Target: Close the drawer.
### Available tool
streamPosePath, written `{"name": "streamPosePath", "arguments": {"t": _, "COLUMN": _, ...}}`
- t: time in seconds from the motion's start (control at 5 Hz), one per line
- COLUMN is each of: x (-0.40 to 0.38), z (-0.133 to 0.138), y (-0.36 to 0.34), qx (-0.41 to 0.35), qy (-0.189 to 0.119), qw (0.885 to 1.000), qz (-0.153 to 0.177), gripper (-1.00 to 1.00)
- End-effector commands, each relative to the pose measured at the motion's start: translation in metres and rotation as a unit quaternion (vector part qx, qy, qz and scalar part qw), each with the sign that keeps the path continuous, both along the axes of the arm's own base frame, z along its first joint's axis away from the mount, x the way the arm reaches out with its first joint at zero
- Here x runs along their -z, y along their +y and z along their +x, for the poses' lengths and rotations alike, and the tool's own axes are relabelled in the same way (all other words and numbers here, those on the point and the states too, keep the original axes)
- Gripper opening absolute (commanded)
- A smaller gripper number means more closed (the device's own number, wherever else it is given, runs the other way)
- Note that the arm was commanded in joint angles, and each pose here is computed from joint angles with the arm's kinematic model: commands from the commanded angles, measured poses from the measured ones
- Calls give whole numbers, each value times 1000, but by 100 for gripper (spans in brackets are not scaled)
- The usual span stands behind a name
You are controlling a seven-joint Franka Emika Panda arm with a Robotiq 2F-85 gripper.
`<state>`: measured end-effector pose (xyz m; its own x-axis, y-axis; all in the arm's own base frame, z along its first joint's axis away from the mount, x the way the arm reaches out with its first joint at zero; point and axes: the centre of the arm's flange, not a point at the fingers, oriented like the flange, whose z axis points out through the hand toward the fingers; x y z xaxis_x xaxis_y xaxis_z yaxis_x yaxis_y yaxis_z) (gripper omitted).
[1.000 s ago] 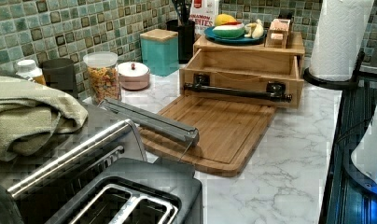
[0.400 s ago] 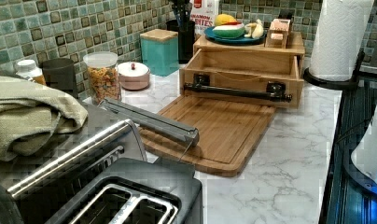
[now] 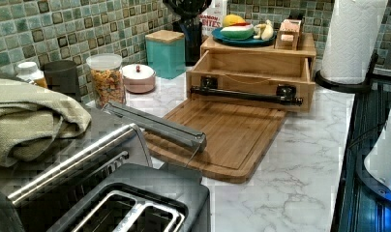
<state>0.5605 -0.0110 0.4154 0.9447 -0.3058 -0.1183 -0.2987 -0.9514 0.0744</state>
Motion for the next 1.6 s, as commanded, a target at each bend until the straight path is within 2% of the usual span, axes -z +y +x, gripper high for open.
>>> {"name": "streamPosePath", "arguments": {"t": 0.2, "x": 60, "z": -18, "y": 58, "qx": -139, "qy": 6, "qw": 990, "qz": 22, "gripper": -100}}
{"name": "streamPosePath", "arguments": {"t": 0.8, "x": 118, "z": -40, "y": 61, "qx": -201, "qy": 14, "qw": 979, "qz": -25, "gripper": -100}}
{"name": "streamPosePath", "arguments": {"t": 1.4, "x": 144, "z": -64, "y": 34, "qx": -200, "qy": 60, "qw": 978, "qz": -18, "gripper": -100}}
{"name": "streamPosePath", "arguments": {"t": 1.6, "x": 140, "z": -66, "y": 22, "qx": -190, "qy": 71, "qw": 979, "qz": -25, "gripper": -100}}
